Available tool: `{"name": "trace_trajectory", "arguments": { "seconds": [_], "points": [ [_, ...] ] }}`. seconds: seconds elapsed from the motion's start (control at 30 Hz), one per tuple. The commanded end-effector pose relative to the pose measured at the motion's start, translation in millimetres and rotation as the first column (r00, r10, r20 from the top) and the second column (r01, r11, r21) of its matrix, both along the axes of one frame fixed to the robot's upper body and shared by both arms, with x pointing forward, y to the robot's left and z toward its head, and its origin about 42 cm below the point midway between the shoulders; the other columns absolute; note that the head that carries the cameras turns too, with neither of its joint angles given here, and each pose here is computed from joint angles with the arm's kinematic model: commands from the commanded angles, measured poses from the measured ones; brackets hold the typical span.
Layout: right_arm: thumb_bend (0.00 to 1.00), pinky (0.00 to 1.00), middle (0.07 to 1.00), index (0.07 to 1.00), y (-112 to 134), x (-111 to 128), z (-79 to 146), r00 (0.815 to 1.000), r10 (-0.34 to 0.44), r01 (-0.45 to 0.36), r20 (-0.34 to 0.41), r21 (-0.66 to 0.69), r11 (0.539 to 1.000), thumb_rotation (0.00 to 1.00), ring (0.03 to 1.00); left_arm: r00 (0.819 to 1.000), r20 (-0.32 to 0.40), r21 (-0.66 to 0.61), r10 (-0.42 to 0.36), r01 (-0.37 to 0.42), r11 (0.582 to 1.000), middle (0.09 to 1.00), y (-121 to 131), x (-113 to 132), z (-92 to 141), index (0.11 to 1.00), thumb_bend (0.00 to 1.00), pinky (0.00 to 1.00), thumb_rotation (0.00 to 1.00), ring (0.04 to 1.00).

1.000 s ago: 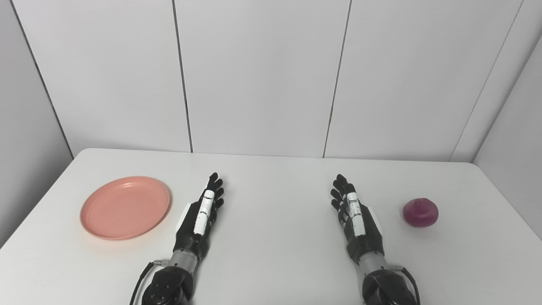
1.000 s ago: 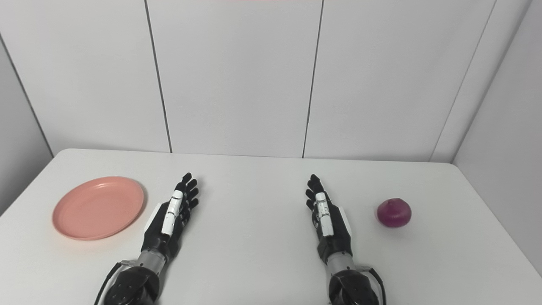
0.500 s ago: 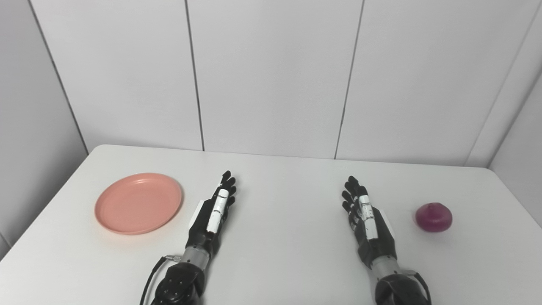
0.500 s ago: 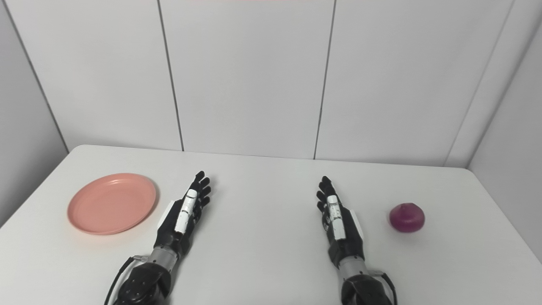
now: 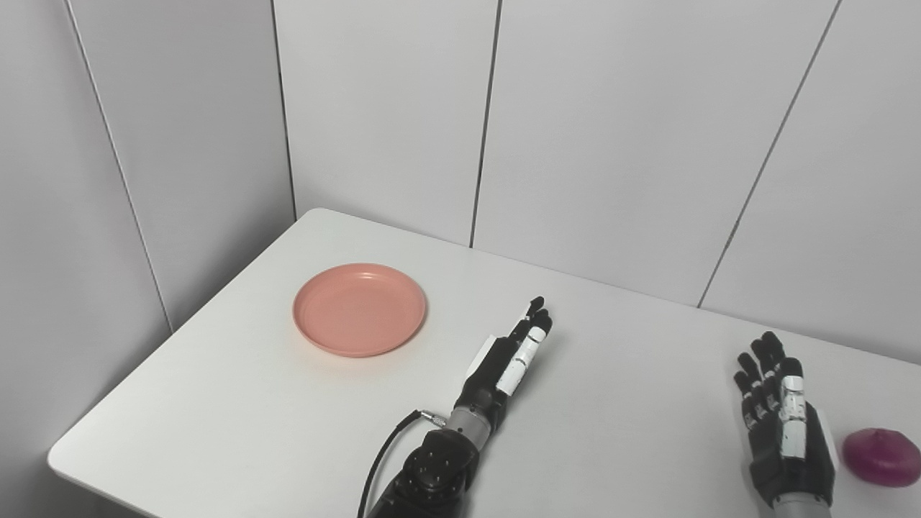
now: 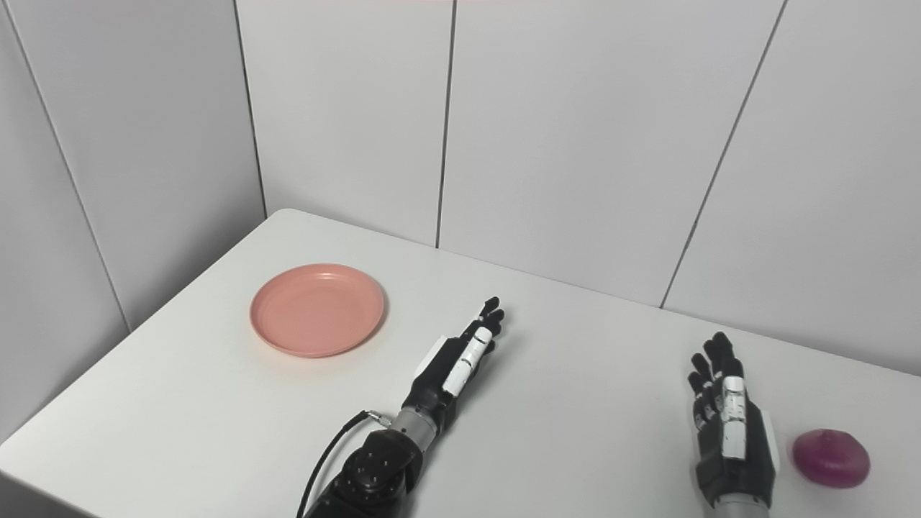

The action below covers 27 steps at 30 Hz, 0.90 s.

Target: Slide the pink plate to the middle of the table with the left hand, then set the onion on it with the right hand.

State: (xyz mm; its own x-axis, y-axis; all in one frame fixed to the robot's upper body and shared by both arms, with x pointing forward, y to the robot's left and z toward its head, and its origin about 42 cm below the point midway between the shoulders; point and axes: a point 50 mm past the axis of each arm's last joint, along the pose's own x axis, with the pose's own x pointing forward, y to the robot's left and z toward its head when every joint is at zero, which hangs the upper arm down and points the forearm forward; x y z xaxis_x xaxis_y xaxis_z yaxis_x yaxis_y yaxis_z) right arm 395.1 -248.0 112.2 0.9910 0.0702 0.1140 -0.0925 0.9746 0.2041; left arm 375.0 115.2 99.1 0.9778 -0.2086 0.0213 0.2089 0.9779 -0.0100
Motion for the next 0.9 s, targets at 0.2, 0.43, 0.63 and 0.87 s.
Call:
{"name": "trace_trajectory", "arguments": {
  "seconds": [0.2, 0.43, 0.63, 0.87],
  "points": [
    [0.49, 1.00, 0.984, 0.983, -16.4, -9.7, -5.9, 1.000, -0.010, 0.011, 0.026, -0.025, 1.000, 0.89, 0.983, 0.999, -0.041, 0.008, 0.010, -0.010, 1.000, 1.000, 1.7, -6.4, -19.2, 0.988, 0.55, 1.00, 1.00, 1.000],
    [0.48, 1.00, 0.990, 0.986, -16.4, -10.0, -3.1, 1.000, -0.010, 0.010, 0.027, -0.021, 1.000, 0.88, 0.989, 0.999, -0.039, -0.017, 0.018, -0.018, 1.000, 1.000, 1.6, -4.1, -17.6, 0.990, 0.55, 1.00, 1.00, 1.000],
    [0.47, 1.00, 0.991, 0.987, -15.6, -11.1, -1.4, 1.000, -0.009, 0.009, 0.027, -0.016, 1.000, 0.89, 0.989, 0.999, 0.007, -0.076, 0.042, -0.041, 0.996, 0.990, 3.3, -1.6, -7.0, 0.976, 0.52, 0.99, 1.00, 0.993],
    [0.45, 1.00, 0.991, 0.985, -16.2, -10.3, -1.6, 1.000, -0.017, 0.017, 0.026, -0.015, 1.000, 0.89, 0.987, 0.994, 0.090, -0.112, 0.062, -0.052, 0.992, 0.978, 7.7, 2.7, 12.3, 0.972, 0.54, 0.96, 1.00, 0.974]
  ]
}}
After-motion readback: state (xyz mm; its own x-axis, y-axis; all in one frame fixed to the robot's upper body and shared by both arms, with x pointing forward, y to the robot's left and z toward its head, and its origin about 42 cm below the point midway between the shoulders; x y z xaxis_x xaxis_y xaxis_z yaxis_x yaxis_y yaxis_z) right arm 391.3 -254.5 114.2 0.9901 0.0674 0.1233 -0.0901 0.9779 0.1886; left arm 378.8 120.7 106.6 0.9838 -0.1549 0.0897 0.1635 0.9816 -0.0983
